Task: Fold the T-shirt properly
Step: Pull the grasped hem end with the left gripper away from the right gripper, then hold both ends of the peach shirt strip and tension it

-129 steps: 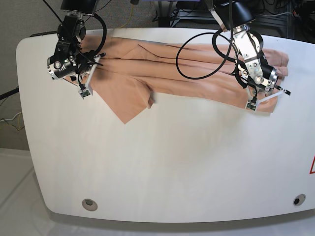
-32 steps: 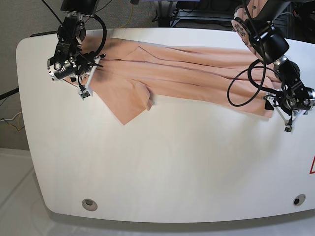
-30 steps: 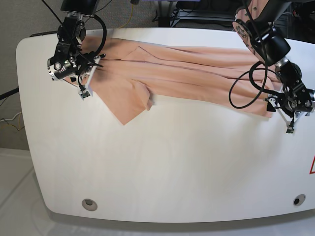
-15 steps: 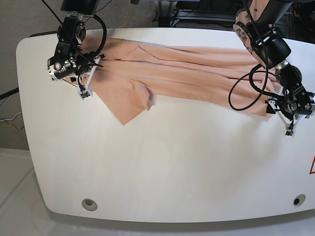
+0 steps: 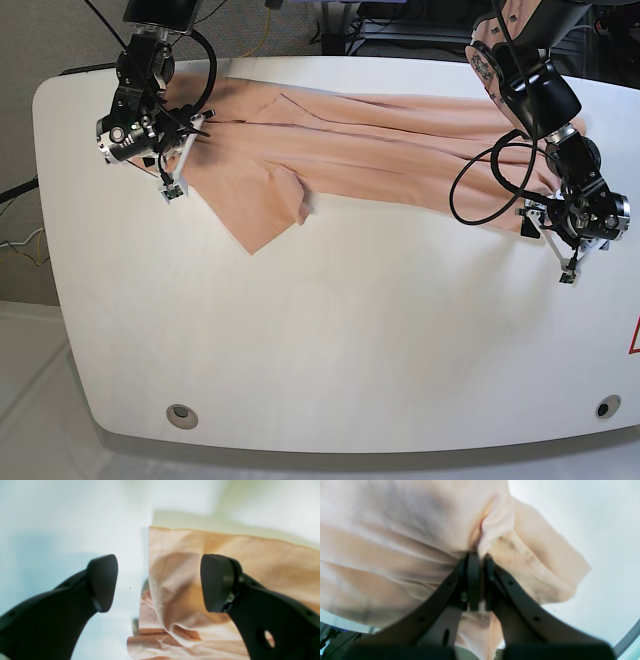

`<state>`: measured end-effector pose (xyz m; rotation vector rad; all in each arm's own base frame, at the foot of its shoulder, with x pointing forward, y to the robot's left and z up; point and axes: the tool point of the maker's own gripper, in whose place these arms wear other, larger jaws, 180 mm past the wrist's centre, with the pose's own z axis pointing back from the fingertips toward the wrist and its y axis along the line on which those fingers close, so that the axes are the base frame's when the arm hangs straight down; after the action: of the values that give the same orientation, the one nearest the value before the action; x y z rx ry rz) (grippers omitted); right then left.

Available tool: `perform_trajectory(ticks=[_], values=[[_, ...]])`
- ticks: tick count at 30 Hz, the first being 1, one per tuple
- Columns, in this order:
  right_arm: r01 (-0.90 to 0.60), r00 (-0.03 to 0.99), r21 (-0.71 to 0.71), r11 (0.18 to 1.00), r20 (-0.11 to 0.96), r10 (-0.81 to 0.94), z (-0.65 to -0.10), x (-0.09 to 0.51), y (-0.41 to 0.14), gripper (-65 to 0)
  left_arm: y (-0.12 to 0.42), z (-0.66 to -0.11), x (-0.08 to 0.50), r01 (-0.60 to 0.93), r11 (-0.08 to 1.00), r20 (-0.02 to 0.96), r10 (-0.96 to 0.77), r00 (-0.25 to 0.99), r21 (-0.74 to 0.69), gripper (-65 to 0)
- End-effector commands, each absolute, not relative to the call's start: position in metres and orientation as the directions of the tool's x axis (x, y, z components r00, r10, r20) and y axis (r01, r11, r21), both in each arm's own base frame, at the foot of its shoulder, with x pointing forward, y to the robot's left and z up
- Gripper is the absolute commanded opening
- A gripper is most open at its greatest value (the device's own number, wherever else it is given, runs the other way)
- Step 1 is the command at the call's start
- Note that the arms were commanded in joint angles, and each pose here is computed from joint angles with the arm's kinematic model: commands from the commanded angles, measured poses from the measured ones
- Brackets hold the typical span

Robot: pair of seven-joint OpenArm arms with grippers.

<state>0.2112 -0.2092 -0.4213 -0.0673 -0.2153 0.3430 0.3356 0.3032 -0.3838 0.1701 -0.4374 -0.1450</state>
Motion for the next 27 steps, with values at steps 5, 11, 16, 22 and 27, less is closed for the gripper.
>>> perform_trajectory(ticks=[5,11,16,22,27], values=[[-0.326,0.913,-0.131,0.936,0.213,0.348,-0.413,0.218,-0.215,-63.9,0.313,-0.342,0.348,0.090,0.951,0.481,-0.229,0.846,0.295,-16.5],[-0.321,0.890,-0.174,0.931,0.281,0.359,-0.391,0.236,-0.215,-63.9,0.311,-0.316,0.351,0.098,0.925,0.514,-0.290,0.808,0.368,-16.5],[-0.316,0.869,-0.202,0.927,0.329,0.369,-0.375,0.250,-0.215,-63.9,0.310,-0.314,0.342,0.107,0.913,0.505,-0.312,0.804,0.394,-16.5],[-0.314,0.859,-0.217,0.924,0.350,0.374,-0.368,0.256,-0.216,-63.9,0.309,-0.322,0.333,0.121,0.910,0.486,-0.320,0.813,0.397,-16.5],[-0.315,0.853,-0.224,0.922,0.360,0.378,-0.364,0.259,-0.216,-63.9,0.308,-0.328,0.327,0.129,0.910,0.471,-0.321,0.822,0.395,-16.5]])
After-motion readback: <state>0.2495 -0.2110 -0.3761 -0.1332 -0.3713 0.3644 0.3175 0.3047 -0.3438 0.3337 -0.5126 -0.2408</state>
